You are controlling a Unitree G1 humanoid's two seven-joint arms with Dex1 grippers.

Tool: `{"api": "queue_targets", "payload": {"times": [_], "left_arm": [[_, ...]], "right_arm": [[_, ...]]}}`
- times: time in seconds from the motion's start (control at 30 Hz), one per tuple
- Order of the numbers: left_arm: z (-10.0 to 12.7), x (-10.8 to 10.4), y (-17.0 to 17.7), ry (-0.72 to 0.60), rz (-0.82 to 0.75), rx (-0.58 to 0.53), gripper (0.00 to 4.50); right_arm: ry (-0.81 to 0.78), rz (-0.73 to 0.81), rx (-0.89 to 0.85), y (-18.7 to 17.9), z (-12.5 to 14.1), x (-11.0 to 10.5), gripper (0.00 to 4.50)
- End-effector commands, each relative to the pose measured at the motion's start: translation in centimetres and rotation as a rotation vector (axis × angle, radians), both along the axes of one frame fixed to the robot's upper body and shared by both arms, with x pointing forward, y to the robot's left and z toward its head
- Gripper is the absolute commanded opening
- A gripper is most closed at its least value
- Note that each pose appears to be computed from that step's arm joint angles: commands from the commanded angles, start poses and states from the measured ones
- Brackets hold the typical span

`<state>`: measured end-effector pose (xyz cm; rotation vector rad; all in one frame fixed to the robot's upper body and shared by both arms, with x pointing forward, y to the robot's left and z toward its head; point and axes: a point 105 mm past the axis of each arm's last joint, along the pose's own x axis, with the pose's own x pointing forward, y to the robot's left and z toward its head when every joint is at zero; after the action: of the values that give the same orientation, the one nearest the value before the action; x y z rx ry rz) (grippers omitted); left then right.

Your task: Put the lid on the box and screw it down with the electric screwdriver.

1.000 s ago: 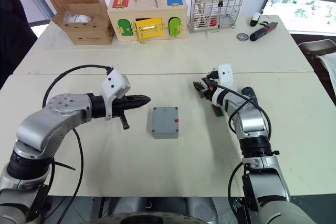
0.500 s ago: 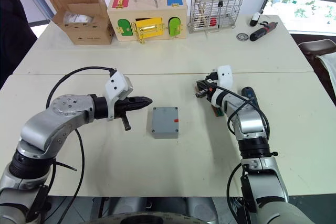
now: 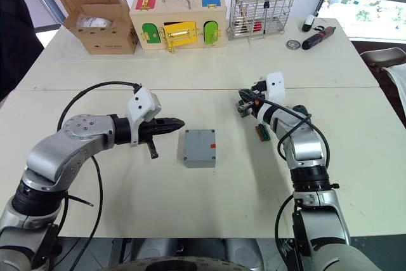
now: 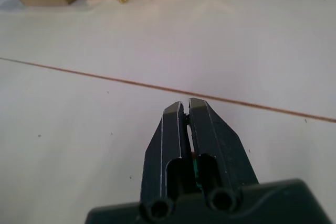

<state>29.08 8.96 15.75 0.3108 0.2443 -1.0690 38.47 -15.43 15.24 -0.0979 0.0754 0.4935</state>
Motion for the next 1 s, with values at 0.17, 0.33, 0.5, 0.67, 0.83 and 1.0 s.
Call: {"api": "queue_targets", "payload": {"times": [0.17, 0.33, 0.5, 0.67, 0.83, 1.0], "left_arm": [[2.1, -1.0, 1.3, -0.007, -0.100, -0.012, 0.00], [1.8, -2.2, 2.8, 0.046, -0.171, 0.053, 0.00], [1.2, -2.9, 3.1, 0.077, -0.205, 0.079, 0.00], [0.8, -3.0, 3.0, 0.078, -0.199, 0.080, 0.00], [0.8, -2.9, 2.8, 0.071, -0.184, 0.072, 0.00], [0.8, -2.9, 2.7, 0.071, -0.180, 0.071, 0.00]], "right_arm": [[-0.092, 0.315, 0.044, 3.2, 4.6, -6.6, 0.07], [-0.034, 0.462, 0.027, 5.7, 3.4, -10.5, 0.07], [-0.003, 0.496, 0.024, 7.1, 2.3, -11.2, 0.07], [0.029, 0.506, 0.002, 7.7, 0.7, -11.3, 0.07], [0.037, 0.500, -0.001, 7.5, 0.1, -11.2, 0.07], [0.046, 0.491, -0.003, 7.2, -0.2, -11.1, 0.07]]}}
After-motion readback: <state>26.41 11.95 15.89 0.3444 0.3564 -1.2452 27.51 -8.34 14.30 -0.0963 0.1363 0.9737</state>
